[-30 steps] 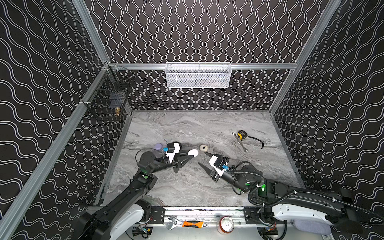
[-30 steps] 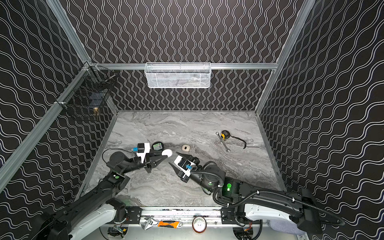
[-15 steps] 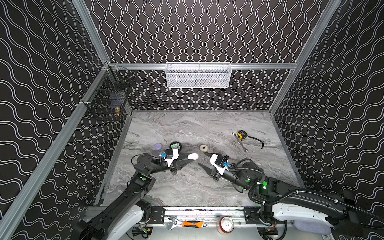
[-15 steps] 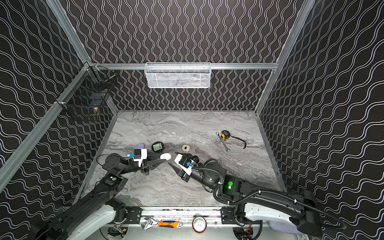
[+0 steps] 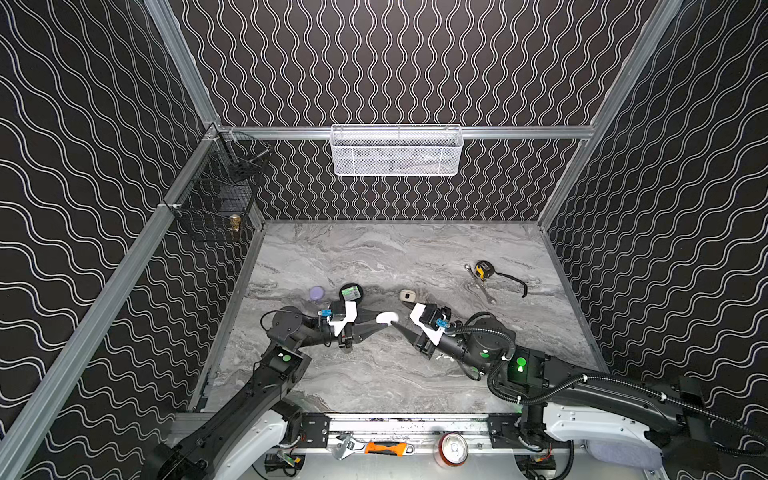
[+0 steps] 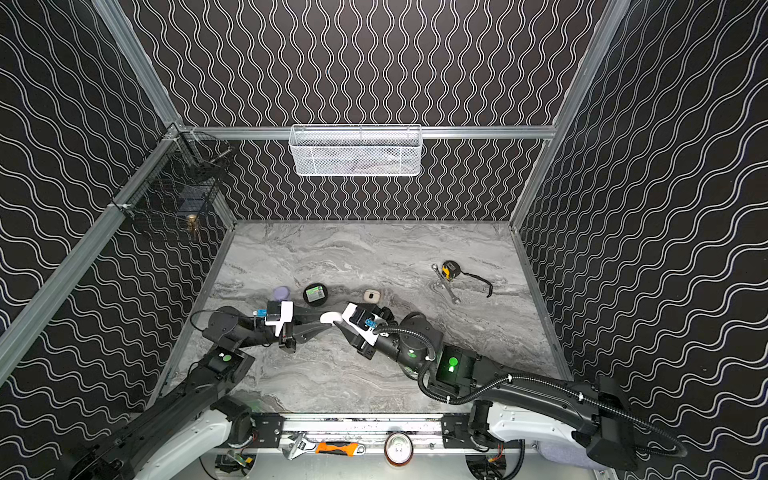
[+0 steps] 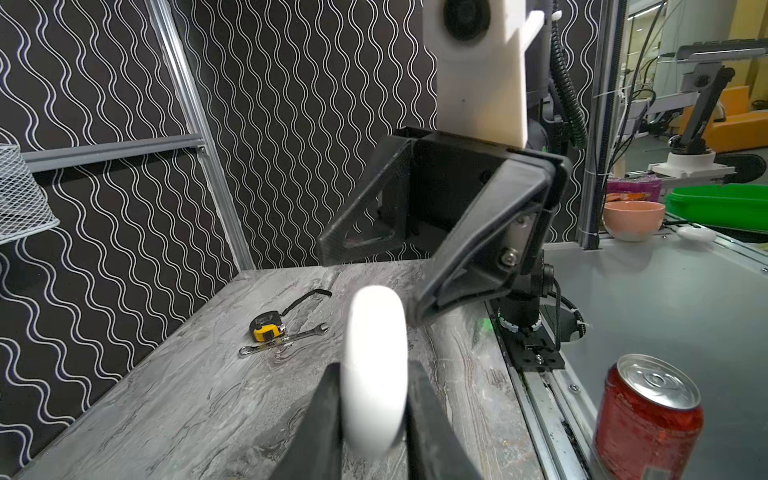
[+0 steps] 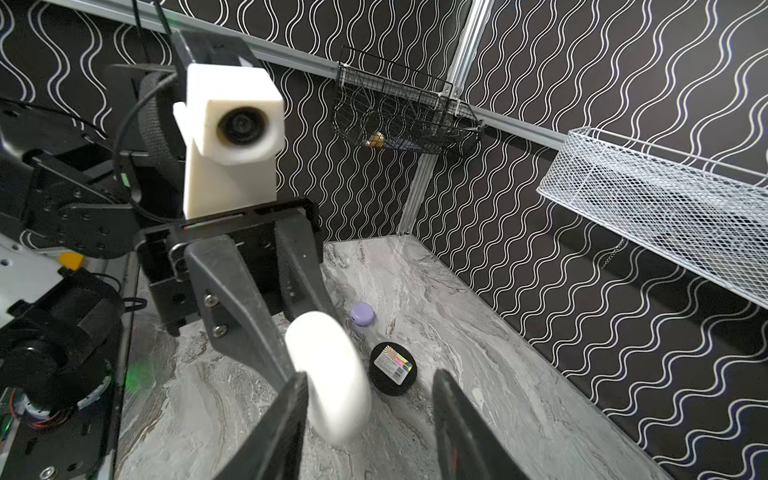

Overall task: Insert wireless bluetooth earbuds into charging case
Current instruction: Open the charging case, then pick up the wireless bluetooth earbud from the bottom-center of the table.

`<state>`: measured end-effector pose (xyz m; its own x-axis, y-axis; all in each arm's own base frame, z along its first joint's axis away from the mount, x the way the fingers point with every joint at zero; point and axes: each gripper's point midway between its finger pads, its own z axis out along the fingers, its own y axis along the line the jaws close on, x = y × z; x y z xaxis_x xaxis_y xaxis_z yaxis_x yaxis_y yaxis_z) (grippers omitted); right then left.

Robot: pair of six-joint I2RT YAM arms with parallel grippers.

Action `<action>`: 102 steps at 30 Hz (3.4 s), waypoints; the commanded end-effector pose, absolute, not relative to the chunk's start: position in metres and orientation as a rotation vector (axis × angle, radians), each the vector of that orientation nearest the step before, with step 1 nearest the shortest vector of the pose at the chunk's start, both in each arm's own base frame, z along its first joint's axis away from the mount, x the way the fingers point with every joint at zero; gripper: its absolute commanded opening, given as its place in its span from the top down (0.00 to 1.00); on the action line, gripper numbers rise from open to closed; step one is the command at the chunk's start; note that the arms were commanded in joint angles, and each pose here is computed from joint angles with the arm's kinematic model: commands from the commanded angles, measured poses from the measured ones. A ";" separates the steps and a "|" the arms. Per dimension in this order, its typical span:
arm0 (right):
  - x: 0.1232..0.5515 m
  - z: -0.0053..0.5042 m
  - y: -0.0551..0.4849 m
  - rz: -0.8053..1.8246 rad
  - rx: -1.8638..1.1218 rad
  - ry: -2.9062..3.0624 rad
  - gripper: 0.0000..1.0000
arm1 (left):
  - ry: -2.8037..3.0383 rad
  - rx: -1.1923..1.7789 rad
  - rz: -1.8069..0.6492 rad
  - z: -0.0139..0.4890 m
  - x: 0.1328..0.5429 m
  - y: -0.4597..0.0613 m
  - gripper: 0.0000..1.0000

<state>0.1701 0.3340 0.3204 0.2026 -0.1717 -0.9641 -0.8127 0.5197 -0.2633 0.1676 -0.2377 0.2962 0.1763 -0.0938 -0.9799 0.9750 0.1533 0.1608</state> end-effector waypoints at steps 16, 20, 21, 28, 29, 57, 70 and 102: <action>0.195 0.354 0.319 0.560 -0.821 1.291 0.51 | 1.024 1.145 -1.052 0.302 0.160 -0.241 1.00; 0.195 0.360 0.317 0.580 -0.804 1.291 0.46 | 1.051 1.129 -1.035 0.299 0.166 -0.241 1.00; 0.198 0.362 0.316 0.577 -0.788 1.297 0.45 | 1.056 1.123 -1.034 0.299 0.168 -0.241 1.00; 0.229 0.377 0.272 0.577 -0.407 1.532 0.31 | 1.117 1.040 -1.022 0.294 0.186 -0.241 1.00; 0.240 0.370 0.256 0.558 -0.288 1.612 0.30 | 1.128 1.022 -1.023 0.294 0.190 -0.241 1.00; 0.197 0.068 0.207 0.498 0.233 2.846 0.47 | 1.265 0.798 -0.898 0.282 0.227 -0.185 1.00; 0.200 0.045 0.208 0.318 0.162 2.903 0.46 | 1.245 0.807 -0.924 0.285 0.225 -0.187 1.00; 0.202 0.018 0.216 0.123 0.045 2.942 0.53 | 1.260 0.812 -0.930 0.280 0.227 -0.188 1.00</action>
<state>0.2043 0.2250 0.0209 -0.9812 0.0351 -0.1898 0.0096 0.9910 0.1336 0.2302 -0.1876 0.2728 0.0151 -0.1257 -0.9920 0.9032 0.4274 -0.0404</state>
